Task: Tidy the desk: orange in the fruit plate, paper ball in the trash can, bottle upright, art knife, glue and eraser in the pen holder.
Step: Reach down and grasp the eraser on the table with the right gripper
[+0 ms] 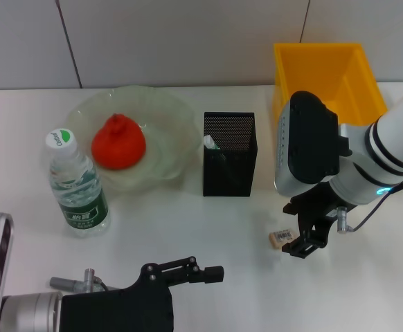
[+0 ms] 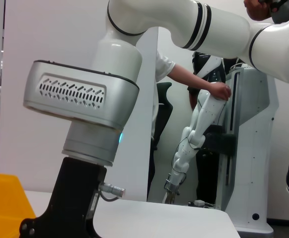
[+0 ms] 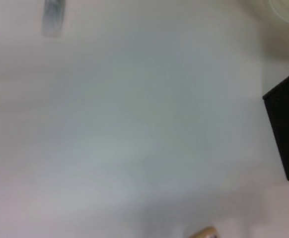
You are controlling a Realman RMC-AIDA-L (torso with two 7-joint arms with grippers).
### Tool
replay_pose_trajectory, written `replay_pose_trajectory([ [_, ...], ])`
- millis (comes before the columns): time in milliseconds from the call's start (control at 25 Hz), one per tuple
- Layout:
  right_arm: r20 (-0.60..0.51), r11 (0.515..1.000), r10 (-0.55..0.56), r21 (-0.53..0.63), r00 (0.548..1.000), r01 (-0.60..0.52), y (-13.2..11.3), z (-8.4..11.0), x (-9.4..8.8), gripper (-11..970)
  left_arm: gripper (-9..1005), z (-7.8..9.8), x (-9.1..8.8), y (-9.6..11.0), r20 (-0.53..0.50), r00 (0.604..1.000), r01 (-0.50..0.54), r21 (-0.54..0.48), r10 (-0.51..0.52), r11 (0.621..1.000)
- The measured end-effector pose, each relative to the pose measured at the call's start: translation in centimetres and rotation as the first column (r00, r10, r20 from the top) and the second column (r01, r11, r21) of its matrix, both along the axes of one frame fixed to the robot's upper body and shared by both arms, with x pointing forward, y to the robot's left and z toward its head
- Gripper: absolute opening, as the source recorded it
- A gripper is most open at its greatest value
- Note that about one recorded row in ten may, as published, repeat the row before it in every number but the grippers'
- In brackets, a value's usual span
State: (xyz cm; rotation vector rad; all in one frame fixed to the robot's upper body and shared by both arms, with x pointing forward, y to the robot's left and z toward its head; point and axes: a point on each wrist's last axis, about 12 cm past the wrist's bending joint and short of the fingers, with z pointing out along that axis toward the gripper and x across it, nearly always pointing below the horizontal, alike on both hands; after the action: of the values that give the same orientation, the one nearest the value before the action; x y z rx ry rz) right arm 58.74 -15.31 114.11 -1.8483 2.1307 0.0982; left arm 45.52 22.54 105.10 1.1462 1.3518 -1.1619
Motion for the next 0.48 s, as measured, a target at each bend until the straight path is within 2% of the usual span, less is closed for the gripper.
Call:
replay_pose_trajectory([
  [80,-0.004,1.000,-0.004,-0.001,1.000,0.004,0.13,-0.19,-0.06,713,782,0.00,0.00,0.00,0.000,1.000,0.000,0.000,0.000,1.000],
  [400,-0.011,1.000,-0.008,-0.002,1.000,0.008,0.41,-0.75,0.01,560,781,-0.02,-0.03,-0.05,-0.001,1.000,0.002,0.000,-0.002,1.000],
  [480,-0.012,1.000,-0.008,0.001,1.000,0.008,0.47,-0.76,0.02,557,781,-0.02,-0.04,-0.07,-0.001,1.000,0.003,0.000,-0.003,1.000],
])
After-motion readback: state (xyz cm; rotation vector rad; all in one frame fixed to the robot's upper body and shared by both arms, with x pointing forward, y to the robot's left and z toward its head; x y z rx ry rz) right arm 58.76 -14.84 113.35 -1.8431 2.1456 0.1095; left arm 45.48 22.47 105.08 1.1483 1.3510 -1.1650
